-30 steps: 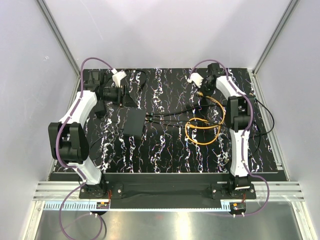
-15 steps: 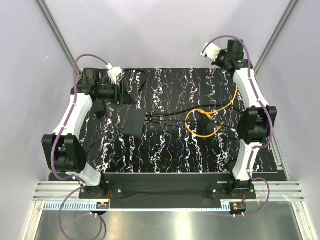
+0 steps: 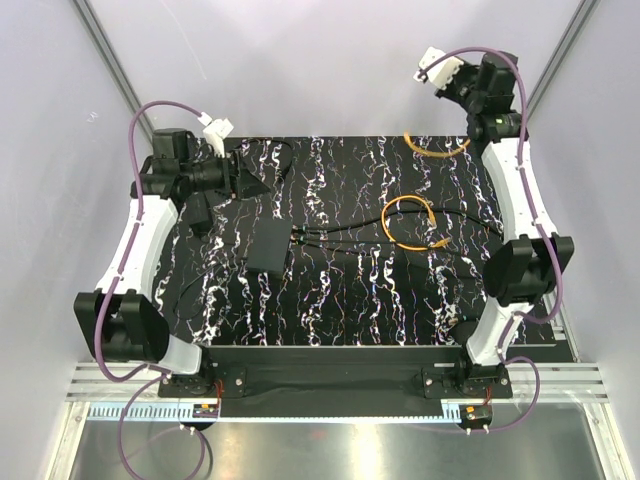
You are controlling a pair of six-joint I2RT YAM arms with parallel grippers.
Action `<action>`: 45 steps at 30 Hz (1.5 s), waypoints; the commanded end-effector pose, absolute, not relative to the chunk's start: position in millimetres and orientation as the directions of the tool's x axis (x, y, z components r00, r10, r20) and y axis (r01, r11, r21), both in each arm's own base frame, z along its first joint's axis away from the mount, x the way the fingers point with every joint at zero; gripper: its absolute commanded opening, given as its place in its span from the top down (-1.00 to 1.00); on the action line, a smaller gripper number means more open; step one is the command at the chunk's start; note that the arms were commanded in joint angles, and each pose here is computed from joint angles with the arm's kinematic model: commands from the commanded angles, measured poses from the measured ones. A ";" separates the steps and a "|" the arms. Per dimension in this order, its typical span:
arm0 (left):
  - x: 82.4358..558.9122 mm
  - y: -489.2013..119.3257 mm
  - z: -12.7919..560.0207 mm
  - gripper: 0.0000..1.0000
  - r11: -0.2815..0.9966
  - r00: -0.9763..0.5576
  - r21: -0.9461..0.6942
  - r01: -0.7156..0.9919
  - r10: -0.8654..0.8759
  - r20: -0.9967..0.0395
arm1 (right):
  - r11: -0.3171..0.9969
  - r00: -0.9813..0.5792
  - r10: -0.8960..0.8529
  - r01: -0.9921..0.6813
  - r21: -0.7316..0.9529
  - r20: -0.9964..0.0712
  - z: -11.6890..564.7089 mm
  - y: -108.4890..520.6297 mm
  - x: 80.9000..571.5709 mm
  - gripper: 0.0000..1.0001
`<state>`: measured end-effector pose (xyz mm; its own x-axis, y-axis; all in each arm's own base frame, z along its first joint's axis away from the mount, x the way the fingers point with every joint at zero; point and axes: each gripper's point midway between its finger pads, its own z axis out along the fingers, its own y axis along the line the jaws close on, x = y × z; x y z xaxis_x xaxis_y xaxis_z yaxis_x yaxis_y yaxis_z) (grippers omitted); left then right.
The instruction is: Insert the plug into the switch port
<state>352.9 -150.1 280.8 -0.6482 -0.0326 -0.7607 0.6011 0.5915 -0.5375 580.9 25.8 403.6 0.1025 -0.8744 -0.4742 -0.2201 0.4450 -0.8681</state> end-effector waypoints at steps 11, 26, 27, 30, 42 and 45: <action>337.3 -185.0 329.9 -0.30 0.428 -0.610 -0.593 0.682 -0.114 -0.784 | 0.407 0.395 -0.737 -0.388 -0.827 -0.548 425.6 113.5 476.1 1.00; 274.4 -254.7 348.3 -0.37 0.154 -0.660 -0.663 0.733 -0.073 -0.747 | 0.298 0.328 -0.479 -0.812 -0.502 -0.814 366.0 204.9 343.3 1.00; 271.4 -259.5 347.8 -0.38 0.146 -0.667 -0.668 0.730 -0.065 -0.743 | 0.304 0.300 -0.462 -0.830 -0.467 -0.835 366.5 206.5 338.1 1.00; 266.3 -263.1 353.1 -0.38 0.149 -0.612 -0.613 0.776 -0.058 -0.788 | 0.267 0.236 -0.430 -0.889 -0.372 -0.872 356.6 215.9 318.1 1.00; 263.5 -259.7 369.4 -0.33 0.169 -0.432 -0.430 0.887 -0.027 -0.901 | 0.192 -0.037 -0.302 -0.981 -0.023 -0.952 361.2 233.9 267.3 1.00; 253.8 -256.5 376.7 -0.34 0.150 -0.308 -0.306 0.940 -0.010 -0.951 | 0.177 -0.119 -0.279 -0.982 0.071 -0.953 360.9 237.6 258.2 1.00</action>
